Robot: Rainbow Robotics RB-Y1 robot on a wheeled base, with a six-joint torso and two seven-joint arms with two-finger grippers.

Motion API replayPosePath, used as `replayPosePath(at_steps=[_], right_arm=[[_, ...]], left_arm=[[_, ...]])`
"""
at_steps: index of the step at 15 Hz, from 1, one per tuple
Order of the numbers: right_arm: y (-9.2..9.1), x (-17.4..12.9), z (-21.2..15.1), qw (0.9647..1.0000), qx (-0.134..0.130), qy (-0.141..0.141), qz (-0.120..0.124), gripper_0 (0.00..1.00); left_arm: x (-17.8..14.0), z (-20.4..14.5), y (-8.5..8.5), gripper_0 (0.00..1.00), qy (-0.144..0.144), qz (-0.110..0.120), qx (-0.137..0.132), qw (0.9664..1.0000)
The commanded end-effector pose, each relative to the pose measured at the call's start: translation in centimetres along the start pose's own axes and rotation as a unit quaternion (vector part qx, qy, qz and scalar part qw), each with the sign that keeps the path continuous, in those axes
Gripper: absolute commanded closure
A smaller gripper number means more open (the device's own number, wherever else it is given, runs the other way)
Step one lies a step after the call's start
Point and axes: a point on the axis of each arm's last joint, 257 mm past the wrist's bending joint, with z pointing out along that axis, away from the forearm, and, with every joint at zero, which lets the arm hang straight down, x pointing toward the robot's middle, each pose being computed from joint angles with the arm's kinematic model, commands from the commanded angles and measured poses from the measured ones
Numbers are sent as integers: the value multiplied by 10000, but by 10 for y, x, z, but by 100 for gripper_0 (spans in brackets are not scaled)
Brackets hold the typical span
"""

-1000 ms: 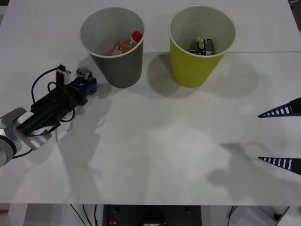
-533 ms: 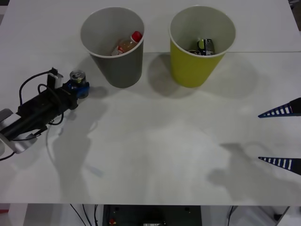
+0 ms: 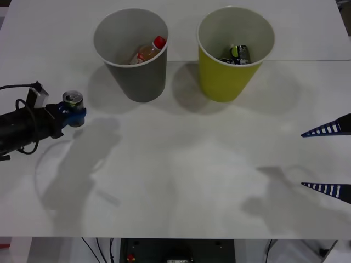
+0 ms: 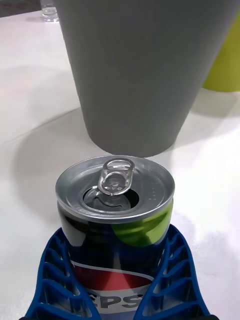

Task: Put the can into the green bin and the plastic bottle into the gray bin

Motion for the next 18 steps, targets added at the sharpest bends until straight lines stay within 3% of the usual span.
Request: replayPosePath(at_steps=[1,4,7,11,13,16,17,18], right_arm=[[0,0,0,10000,0,0,1,0],[0,0,0,10000,0,0,1,0],[0,0,0,10000,0,0,1,0],[0,0,0,10000,0,0,1,0],[0,0,0,10000,0,0,1,0],[0,0,0,10000,0,0,1,0],[0,0,0,10000,0,0,1,0],[0,0,0,10000,0,0,1,0]], left_arm=[[-13,-22,-5,100,393,77,468,9981],[-29,-36,-7,100,861,272,873,9921],[-57,-57,-6,100,1489,273,1069,9827],[-86,-82,4,100,2105,276,827,9737],[-98,-92,3,100,2197,252,797,9720],[-106,-98,-16,100,2822,886,654,9530],[-111,-96,-29,100,2912,927,648,9500],[-117,-92,-41,100,2951,907,629,9491]])
